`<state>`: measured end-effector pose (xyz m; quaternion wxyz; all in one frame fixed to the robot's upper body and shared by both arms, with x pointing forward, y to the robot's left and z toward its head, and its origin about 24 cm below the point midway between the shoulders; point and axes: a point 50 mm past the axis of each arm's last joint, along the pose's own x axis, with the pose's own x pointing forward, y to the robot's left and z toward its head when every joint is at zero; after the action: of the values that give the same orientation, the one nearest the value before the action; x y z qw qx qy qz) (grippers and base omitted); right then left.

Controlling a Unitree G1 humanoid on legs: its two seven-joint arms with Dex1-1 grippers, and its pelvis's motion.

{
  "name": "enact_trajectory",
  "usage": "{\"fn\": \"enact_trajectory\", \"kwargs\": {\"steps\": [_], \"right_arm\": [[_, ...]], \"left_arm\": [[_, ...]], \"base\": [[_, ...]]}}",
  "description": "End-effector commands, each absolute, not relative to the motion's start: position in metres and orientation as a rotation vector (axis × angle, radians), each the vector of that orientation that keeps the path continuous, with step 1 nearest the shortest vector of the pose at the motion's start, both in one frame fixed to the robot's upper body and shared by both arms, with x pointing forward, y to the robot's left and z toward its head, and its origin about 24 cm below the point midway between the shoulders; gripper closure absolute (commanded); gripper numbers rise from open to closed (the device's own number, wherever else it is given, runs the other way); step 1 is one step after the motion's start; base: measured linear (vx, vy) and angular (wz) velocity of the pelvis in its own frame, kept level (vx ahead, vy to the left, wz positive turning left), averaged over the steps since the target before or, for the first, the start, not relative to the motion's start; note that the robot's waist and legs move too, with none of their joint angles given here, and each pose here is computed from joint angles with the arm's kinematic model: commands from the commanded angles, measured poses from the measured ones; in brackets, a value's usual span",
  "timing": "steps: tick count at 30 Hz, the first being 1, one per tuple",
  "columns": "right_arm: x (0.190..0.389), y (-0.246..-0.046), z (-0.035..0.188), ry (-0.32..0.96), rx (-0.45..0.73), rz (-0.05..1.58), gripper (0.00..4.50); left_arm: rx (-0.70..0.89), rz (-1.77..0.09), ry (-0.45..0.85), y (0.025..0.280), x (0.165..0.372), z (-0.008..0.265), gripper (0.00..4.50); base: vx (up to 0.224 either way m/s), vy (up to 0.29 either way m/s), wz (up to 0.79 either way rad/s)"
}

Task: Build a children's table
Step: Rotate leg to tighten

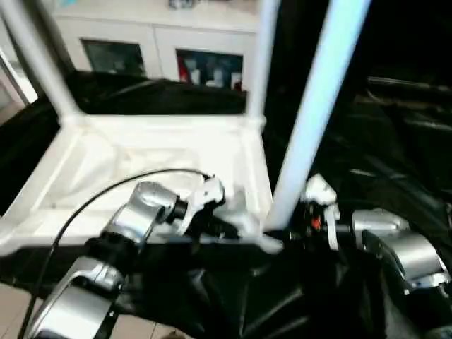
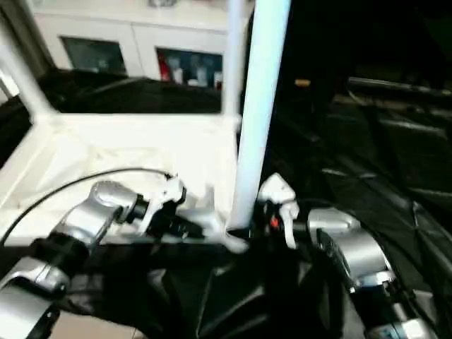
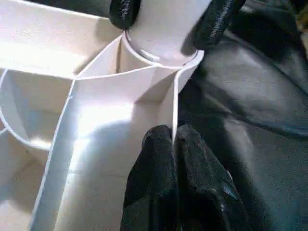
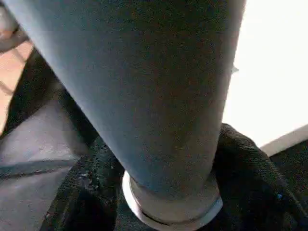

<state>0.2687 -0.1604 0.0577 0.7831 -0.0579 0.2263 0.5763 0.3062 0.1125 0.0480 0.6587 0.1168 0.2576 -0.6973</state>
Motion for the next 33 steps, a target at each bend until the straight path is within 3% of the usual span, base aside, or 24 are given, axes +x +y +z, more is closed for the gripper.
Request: {"fn": "enact_trajectory", "kwargs": {"steps": [1,2,3,14,19,23,24,26,28,33], "right_arm": [[0.263,-0.158,0.054,0.516,-0.134,1.297,1.78],[0.262,-0.158,0.054,0.525,-0.134,1.310,1.78],[0.260,-0.158,0.054,0.534,-0.123,1.328,2.07],[0.256,-0.147,0.050,0.529,-0.058,1.342,2.35],[0.266,-0.148,0.040,0.521,-0.078,1.164,2.41],[0.287,-0.145,0.025,0.517,-0.065,0.846,2.49],[0.297,-0.141,0.020,0.515,-0.033,0.677,2.51],[0.300,-0.139,0.017,0.519,-0.016,0.603,2.53],[0.308,-0.133,0.012,0.515,0.027,0.412,2.54],[0.315,-0.113,0.013,0.480,0.037,0.333,2.55]], "left_arm": [[0.242,-1.659,0.595,0.107,0.301,0.050,4.50],[0.242,-1.666,0.603,0.108,0.300,0.050,4.50],[0.243,-1.666,0.604,0.109,0.300,0.051,4.50],[0.252,-1.560,0.562,0.108,0.304,0.051,4.50],[0.276,-1.404,0.520,0.105,0.317,0.048,4.50],[0.302,-1.194,0.475,0.093,0.333,0.048,4.50],[0.295,-1.125,0.461,0.081,0.338,0.047,4.50],[0.292,-1.101,0.456,0.076,0.339,0.047,4.50],[0.292,-1.077,0.436,0.057,0.340,0.045,4.50],[0.294,-1.107,0.409,0.030,0.334,0.044,4.50]], "base": [[0.000,0.000,0.00],[0.000,0.000,0.00],[0.000,0.000,0.00],[0.000,0.000,0.00],[0.000,0.000,0.00],[0.000,0.000,0.00],[0.000,0.000,0.00],[0.000,0.000,0.00],[0.000,0.000,0.00],[0.000,0.000,0.00]]}}
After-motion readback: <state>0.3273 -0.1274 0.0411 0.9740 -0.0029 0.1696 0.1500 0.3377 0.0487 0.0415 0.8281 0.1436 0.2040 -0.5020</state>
